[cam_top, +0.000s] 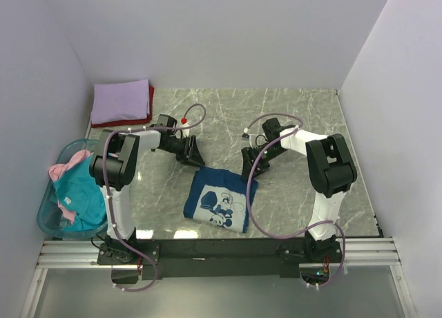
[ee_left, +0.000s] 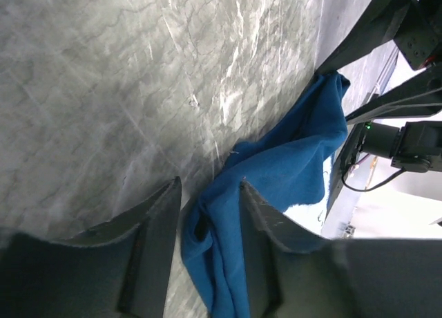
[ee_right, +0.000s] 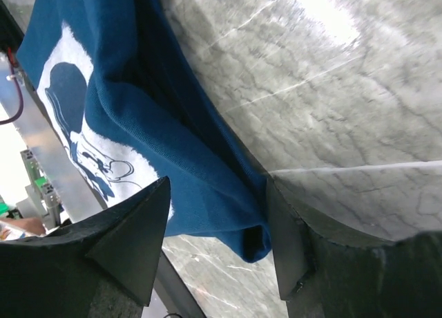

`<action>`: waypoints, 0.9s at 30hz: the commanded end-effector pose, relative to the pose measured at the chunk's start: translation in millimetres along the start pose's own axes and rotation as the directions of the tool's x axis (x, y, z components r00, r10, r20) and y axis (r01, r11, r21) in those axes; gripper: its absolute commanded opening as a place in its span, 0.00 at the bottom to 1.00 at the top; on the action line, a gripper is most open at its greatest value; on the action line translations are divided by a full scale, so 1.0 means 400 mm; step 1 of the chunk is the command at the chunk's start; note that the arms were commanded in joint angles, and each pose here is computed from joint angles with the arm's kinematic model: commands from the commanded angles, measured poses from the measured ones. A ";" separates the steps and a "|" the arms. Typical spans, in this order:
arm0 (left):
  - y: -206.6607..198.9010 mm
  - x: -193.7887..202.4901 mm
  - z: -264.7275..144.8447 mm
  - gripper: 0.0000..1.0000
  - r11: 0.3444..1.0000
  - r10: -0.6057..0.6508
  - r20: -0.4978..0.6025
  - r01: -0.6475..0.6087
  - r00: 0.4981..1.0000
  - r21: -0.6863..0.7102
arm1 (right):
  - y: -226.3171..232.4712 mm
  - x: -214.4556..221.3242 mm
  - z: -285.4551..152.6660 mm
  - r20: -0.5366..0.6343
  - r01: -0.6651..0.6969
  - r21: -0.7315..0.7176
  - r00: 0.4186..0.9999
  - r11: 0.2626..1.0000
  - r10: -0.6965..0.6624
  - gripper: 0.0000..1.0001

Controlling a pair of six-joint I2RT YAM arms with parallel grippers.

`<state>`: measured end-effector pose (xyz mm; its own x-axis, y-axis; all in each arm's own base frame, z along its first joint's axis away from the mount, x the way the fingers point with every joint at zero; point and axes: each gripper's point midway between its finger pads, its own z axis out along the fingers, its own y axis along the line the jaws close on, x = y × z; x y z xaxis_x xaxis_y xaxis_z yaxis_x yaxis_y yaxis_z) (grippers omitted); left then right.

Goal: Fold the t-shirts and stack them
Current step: Fold the tshirt

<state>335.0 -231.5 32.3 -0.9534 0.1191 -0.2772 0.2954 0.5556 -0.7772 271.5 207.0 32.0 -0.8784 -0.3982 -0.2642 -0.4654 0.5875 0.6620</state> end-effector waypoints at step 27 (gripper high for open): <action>-0.014 -0.082 -0.133 0.01 0.980 0.173 0.187 -0.150 0.967 -0.130 | -0.033 -0.003 -0.129 0.051 0.038 0.194 0.998 0.980 -0.049 0.00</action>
<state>346.0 -210.4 71.2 -0.9064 0.0577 -0.4185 0.3711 0.5821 -0.7235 272.8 178.6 53.3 -0.8694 -0.3984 -0.2921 -0.4924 0.6508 0.5780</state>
